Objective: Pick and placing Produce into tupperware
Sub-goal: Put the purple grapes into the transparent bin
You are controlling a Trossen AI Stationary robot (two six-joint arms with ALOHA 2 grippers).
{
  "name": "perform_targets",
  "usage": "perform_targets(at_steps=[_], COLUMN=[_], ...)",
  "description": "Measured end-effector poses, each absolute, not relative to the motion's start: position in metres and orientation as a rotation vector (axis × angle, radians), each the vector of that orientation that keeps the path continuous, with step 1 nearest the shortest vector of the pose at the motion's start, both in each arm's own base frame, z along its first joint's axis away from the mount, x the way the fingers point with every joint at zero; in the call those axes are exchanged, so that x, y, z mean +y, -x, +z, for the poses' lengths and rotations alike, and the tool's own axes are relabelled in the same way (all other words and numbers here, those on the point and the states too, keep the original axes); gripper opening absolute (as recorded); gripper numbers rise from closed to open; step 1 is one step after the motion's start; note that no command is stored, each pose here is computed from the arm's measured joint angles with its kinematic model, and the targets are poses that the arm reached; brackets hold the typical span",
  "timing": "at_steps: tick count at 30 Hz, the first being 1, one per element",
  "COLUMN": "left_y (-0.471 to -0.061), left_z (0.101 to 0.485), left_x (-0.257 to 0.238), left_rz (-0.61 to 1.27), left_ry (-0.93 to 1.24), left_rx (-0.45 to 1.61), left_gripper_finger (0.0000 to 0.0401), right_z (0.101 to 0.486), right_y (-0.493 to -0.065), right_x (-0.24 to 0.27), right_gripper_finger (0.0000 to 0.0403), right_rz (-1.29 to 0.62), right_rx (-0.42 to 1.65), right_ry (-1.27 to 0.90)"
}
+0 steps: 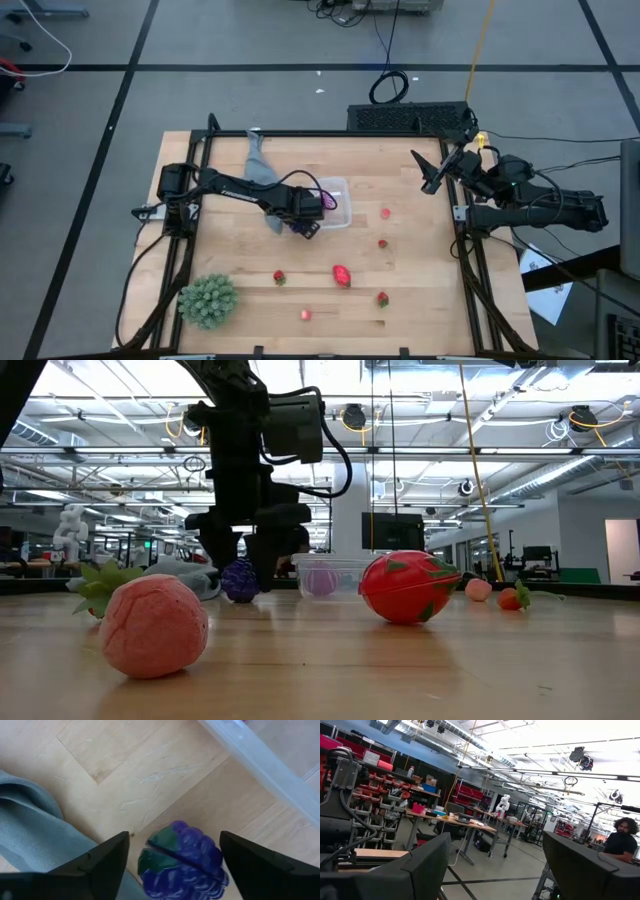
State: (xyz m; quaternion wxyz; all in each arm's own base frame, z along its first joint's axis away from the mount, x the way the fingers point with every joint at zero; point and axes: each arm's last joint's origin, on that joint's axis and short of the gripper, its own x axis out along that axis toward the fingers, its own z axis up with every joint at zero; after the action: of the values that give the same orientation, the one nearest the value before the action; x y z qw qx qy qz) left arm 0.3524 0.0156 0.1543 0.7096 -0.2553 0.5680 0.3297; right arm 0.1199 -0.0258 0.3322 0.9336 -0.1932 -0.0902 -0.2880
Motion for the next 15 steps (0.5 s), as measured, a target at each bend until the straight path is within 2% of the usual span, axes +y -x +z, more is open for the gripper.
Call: perform_targets(at_steps=[8,15], left_y=[-0.3525,-0.3524], left_z=[0.1545,0.1549], left_x=[0.0156,0.0156], left_rz=[0.731,0.728], left_ry=[0.567,0.564], left_rx=[1.26,1.26], left_gripper_finger=[0.0247,0.0234], right_z=[0.3322,0.3322], right_y=[-0.1199,-0.1199], right_x=[-0.0258,-0.0258], right_gripper_finger=[0.0309,0.0309], right_rz=[-0.589,-0.589], right_rx=[-0.184,-0.184], right_ry=[0.395,0.395])
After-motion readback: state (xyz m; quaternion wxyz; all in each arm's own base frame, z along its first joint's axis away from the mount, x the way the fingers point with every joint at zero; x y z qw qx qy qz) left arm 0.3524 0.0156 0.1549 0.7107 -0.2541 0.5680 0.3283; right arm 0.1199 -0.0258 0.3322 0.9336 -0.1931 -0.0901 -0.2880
